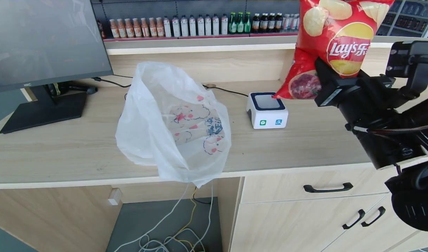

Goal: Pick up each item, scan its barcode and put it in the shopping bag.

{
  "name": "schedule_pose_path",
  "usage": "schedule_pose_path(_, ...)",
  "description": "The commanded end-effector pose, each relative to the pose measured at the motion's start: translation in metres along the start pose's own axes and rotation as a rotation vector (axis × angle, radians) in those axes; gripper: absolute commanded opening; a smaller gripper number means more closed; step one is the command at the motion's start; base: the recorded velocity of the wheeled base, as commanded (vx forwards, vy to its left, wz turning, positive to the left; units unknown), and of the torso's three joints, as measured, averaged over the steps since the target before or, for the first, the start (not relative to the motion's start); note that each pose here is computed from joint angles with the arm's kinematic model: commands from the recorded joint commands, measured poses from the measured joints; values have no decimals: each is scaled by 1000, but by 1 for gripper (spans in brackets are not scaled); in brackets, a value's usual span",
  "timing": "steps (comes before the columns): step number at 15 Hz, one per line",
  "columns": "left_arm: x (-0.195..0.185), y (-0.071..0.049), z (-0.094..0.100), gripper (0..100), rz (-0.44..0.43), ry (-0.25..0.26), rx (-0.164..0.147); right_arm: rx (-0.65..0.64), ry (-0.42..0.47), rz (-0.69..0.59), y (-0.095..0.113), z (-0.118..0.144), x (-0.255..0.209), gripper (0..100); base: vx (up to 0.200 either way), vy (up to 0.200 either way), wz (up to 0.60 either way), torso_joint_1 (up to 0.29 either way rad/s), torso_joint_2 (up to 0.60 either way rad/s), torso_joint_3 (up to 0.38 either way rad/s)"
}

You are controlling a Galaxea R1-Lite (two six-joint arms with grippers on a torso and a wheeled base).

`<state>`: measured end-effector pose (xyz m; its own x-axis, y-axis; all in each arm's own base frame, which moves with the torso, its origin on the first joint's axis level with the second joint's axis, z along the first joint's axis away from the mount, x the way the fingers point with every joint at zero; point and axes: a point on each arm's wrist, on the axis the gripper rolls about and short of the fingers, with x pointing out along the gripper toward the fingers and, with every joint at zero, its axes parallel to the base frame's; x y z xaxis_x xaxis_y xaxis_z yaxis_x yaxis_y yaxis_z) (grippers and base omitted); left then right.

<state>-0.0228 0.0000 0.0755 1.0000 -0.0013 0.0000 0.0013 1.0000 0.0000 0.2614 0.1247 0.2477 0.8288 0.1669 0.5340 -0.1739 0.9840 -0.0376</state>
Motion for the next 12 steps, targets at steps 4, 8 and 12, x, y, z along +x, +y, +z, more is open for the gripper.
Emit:
schedule_pose_path(4, 0, 0, 0, 100, 0, 0, 0, -38, 61, 32, 12, -40, 18, 0, 0, 0, 0, 0, 0, 0)
schedule_pose_path(8, 0, 0, 0, 100, 0, 0, 0, -45, 88, 37, 15, -51, 17, 0, 0, 0, 0, 0, 0, 0)
schedule_pose_path(12, 0, 0, 0, 100, 0, 0, 0, -57, 139, 44, 17, -69, 14, 0, 0, 0, 0, 0, 0, 0)
